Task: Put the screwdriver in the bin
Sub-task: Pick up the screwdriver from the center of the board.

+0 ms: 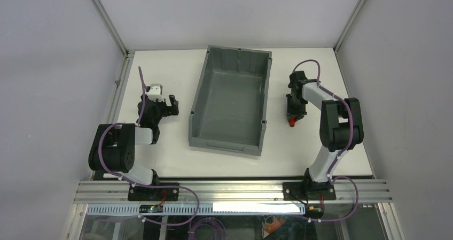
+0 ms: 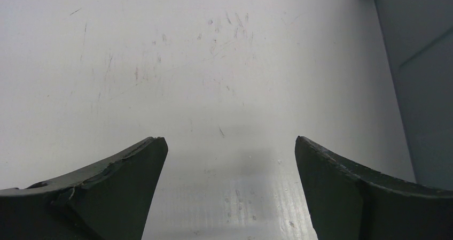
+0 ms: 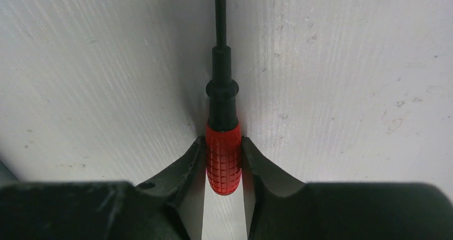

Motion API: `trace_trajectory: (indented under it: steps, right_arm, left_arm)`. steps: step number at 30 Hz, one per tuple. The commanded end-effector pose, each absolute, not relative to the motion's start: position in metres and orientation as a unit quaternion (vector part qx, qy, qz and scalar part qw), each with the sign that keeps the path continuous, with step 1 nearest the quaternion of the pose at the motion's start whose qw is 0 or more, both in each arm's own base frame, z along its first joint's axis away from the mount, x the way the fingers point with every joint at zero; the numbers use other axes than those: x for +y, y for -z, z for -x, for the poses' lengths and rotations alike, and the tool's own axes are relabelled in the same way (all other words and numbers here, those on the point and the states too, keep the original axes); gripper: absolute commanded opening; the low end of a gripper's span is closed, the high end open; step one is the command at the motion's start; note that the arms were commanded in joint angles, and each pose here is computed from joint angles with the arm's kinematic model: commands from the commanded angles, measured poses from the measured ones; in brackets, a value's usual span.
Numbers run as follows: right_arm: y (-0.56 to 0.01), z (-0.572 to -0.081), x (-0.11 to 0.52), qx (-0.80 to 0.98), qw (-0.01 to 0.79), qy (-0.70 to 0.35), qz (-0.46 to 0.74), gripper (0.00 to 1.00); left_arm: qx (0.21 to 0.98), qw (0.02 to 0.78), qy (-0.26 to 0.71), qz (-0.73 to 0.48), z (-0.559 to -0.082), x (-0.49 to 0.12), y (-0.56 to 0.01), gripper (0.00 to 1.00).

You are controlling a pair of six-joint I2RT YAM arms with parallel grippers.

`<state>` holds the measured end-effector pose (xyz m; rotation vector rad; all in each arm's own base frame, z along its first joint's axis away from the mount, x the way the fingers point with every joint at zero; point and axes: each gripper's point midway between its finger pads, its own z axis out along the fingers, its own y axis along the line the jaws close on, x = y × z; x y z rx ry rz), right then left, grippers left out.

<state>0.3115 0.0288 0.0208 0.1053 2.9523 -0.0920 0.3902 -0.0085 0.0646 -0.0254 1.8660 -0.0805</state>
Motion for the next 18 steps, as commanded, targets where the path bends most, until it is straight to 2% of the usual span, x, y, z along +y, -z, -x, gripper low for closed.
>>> trace_trajectory:
  steps: [1,13,18]
  right_arm:
    - [-0.043,-0.317,0.032,0.992,0.119,0.017,-0.043,0.0]
    - [-0.089,-0.314,0.039,0.987,0.152,-0.008,-0.048,0.0]
    - [-0.115,-0.315,0.052,0.983,0.172,-0.05,-0.048,0.0]
  left_arm:
    - [0.787,0.616,0.048,0.005,-0.392,-0.014,-0.08,0.99]
    - [0.786,0.616,0.048,0.005,-0.392,-0.015,-0.08,0.99]
    - [0.786,0.616,0.048,0.005,-0.392,-0.015,-0.081,0.99]
